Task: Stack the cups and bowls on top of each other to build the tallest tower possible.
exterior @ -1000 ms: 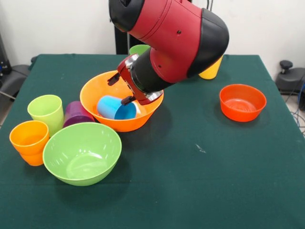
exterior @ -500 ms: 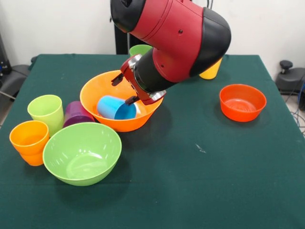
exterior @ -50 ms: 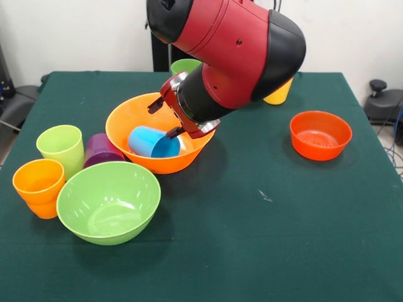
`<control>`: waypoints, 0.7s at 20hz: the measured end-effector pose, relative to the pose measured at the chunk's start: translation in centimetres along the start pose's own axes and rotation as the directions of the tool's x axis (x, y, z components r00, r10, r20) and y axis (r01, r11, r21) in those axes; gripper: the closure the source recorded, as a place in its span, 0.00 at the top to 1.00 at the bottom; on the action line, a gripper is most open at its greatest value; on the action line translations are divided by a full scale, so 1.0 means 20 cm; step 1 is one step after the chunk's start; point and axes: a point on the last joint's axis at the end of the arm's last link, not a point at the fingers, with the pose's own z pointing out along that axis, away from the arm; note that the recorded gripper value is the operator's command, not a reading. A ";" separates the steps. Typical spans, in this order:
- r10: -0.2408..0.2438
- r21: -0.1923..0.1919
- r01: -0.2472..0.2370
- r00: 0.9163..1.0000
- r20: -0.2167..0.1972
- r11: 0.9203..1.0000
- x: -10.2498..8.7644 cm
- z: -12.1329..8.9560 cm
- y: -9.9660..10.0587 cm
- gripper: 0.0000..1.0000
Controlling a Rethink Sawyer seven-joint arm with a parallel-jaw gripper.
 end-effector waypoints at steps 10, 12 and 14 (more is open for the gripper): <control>-0.004 -0.022 0.005 1.000 0.012 1.000 0.00 0.01 0.02 1.00; -0.005 -0.025 0.006 1.000 0.013 1.000 0.00 0.01 0.03 1.00; -0.006 -0.026 0.007 1.000 0.012 1.000 0.00 0.01 0.03 1.00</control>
